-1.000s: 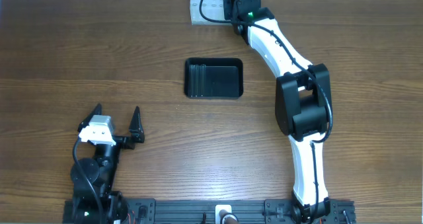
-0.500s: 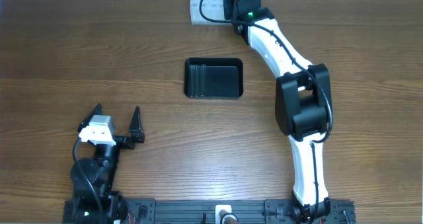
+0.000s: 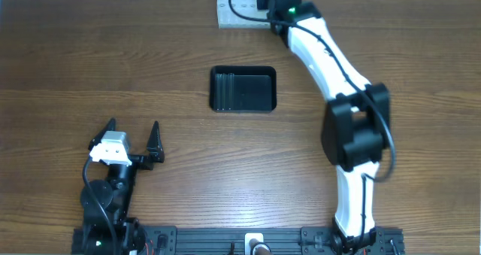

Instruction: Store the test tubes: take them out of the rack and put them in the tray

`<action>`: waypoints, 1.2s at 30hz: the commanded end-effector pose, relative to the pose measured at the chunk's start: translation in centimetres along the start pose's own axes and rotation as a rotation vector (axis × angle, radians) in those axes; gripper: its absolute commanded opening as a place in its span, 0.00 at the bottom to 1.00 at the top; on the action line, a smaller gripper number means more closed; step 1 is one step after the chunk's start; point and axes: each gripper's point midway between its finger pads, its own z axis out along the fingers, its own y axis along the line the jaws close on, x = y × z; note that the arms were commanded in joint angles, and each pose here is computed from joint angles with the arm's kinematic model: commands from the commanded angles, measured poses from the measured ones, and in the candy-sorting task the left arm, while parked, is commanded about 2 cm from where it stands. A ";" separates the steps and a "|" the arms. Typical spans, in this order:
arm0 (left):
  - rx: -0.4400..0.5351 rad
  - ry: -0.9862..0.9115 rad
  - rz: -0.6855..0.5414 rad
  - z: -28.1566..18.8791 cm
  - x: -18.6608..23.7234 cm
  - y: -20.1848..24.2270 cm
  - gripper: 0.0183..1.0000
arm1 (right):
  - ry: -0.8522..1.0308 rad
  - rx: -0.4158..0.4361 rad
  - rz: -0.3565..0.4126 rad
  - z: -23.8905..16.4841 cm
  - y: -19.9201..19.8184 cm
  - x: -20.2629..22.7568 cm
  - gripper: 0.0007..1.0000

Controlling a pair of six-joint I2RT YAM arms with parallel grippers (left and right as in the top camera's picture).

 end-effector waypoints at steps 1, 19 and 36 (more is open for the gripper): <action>0.012 0.000 0.014 0.0 0.1 -0.2 1.00 | -0.178 -0.017 0.051 -8.3 -1.0 -8.5 0.10; 0.012 0.000 0.014 0.0 0.1 -0.2 1.00 | 0.471 -0.091 0.118 -11.1 6.3 12.4 0.11; 0.012 0.000 0.014 0.0 0.1 -0.2 1.00 | 0.564 -0.050 0.180 -9.0 7.2 20.8 0.13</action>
